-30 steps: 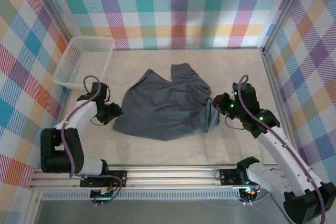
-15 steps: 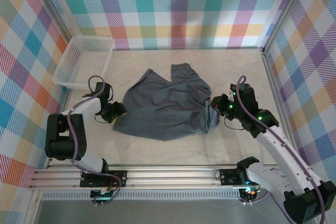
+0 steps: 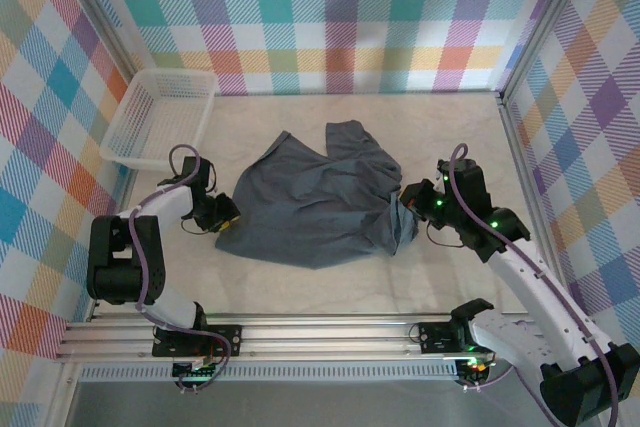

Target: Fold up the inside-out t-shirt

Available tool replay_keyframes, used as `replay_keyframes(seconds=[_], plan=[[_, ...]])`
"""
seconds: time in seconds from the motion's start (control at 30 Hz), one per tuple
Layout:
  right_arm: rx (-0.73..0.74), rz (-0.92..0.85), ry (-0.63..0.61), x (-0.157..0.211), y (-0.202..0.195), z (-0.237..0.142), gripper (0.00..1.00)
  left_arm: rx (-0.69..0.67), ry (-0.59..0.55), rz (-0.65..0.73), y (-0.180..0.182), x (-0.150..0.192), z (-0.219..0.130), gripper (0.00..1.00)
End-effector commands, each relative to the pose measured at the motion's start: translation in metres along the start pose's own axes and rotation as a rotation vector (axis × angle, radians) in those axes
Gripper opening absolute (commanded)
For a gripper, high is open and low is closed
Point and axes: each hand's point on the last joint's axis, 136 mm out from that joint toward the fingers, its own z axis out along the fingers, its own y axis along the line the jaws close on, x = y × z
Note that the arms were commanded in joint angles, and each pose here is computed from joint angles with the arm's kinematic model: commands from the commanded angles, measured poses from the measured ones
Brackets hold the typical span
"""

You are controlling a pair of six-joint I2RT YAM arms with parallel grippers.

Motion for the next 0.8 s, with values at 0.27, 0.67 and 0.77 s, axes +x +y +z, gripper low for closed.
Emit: replay_keyframes(seconds=[0.27,0.67,0.77], plan=[[-0.048,0.0,-0.014,-0.006,0.013,-0.004,0.0,0.01,-0.015,-0.003,0.001,-0.002,0.004,0.55],[-0.046,0.004,-0.014,-0.005,0.011,-0.003,0.0,0.074,0.026,-0.021,-0.009,0.004,0.008,0.32],[-0.044,0.005,-0.01,-0.005,0.011,-0.003,0.0,0.058,0.017,-0.018,-0.007,0.003,0.004,0.27]])
